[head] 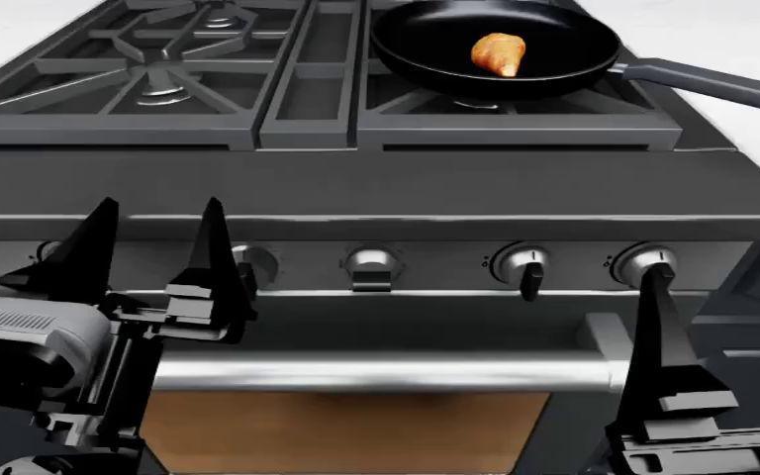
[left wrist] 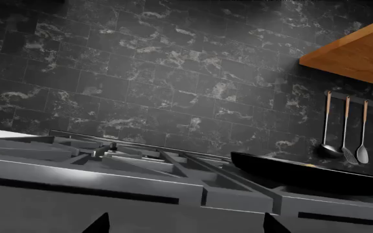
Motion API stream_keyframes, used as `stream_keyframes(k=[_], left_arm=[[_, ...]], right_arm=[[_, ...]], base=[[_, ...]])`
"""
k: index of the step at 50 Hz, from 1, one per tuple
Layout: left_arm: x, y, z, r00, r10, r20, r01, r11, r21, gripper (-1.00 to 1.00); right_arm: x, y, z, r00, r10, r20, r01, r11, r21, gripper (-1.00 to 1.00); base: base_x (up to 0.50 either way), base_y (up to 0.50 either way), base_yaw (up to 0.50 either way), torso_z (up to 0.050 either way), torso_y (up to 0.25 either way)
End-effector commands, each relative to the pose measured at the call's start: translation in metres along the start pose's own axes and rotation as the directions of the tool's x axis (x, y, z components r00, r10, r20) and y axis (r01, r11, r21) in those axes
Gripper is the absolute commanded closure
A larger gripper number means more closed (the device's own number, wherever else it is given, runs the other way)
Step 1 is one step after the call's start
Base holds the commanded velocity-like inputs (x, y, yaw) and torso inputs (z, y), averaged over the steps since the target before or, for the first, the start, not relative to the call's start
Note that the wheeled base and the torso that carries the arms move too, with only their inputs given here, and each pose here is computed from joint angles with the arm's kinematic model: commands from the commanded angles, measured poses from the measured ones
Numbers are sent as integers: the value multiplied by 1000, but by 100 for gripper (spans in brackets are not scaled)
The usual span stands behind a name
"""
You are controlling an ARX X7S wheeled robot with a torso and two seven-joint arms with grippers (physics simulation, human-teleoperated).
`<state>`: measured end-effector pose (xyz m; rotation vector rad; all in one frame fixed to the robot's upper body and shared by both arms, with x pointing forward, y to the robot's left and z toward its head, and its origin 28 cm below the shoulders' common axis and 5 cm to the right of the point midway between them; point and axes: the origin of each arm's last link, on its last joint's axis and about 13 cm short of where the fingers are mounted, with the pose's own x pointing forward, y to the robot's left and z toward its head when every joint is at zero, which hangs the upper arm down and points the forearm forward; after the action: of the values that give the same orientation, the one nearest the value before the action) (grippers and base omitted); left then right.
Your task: Pick the croissant and place it on the pan. Then turn on the stove to warm the croissant.
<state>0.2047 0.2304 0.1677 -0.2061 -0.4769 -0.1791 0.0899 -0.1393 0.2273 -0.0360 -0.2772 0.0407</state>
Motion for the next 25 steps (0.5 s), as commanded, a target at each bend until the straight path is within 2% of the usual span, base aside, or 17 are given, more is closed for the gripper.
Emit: stream_keyframes(k=[1, 25], left_arm=[[-1, 1, -2, 1000, 7, -1, -7, 1000, 3, -100], [-1, 0, -4, 1000, 1, -7, -1, 1000, -6, -100]], right_arm=[[-1, 1, -2, 1000, -3, -15, 4, 1000, 18, -100], [-1, 2, -3, 1000, -10, -26, 10, 1000, 30, -100]], base=[[0, 0, 0, -50, 0], [0, 0, 0, -50, 0]])
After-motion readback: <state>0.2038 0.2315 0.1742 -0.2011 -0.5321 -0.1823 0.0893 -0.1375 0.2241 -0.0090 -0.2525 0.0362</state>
